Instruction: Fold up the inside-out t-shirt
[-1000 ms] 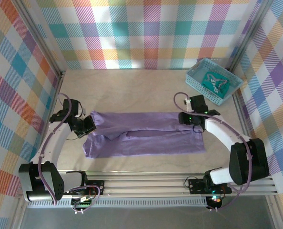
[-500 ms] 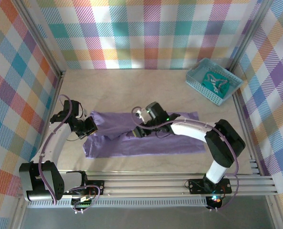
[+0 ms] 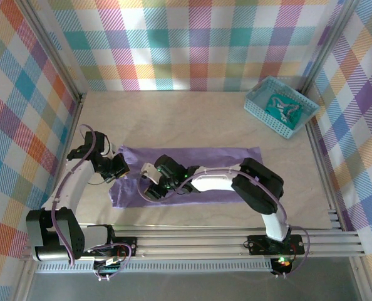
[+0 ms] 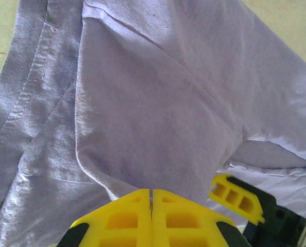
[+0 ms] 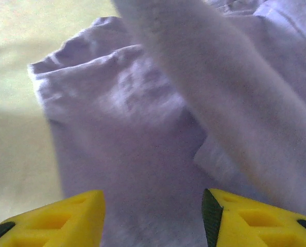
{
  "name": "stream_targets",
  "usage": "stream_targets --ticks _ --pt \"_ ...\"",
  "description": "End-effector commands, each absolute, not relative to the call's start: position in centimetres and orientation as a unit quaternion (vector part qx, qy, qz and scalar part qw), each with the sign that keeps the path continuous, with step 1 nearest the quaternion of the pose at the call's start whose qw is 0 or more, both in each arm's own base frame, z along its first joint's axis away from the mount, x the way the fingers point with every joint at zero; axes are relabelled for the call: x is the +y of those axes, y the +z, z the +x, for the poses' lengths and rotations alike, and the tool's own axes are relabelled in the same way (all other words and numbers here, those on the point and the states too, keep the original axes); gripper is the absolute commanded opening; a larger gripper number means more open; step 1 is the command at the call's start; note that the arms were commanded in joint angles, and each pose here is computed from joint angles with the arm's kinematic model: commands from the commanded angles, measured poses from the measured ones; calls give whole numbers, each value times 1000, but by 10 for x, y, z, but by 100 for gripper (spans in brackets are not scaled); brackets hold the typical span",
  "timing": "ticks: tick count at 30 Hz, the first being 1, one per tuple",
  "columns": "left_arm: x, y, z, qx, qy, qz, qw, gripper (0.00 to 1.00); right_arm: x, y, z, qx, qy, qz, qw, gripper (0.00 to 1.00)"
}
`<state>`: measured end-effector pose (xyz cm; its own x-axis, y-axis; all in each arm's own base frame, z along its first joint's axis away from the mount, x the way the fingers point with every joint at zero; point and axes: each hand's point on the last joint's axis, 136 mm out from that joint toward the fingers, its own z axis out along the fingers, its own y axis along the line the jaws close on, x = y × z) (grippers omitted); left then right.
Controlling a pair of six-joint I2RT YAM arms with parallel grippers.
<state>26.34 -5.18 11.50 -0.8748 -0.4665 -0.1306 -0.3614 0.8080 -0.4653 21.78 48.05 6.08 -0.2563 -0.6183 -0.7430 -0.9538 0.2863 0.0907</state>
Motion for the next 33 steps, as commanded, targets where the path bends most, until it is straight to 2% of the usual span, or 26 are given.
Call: stream_targets --ticks 1,10,13,16,20,24,33 --pt "-49 124 273 939 -228 -219 139 0 493 64 236 712 239 -562 346 54" --pt "-48 123 273 940 -223 -216 138 0 500 33 254 722 201 -577 326 52" --pt "-48 123 273 941 -223 -216 138 0 499 28 256 726 197 -574 324 42" --pt "-48 122 273 941 -223 -216 137 0 498 30 259 730 201 -567 324 28" --pt "-47 121 273 941 -220 -215 138 0 497 39 257 729 215 -562 325 15" --pt "-46 119 273 942 -215 -216 137 0 496 52 254 729 241 -552 325 7" --pt "-43 117 273 944 -208 -219 135 0 492 87 235 718 305 -541 315 2"
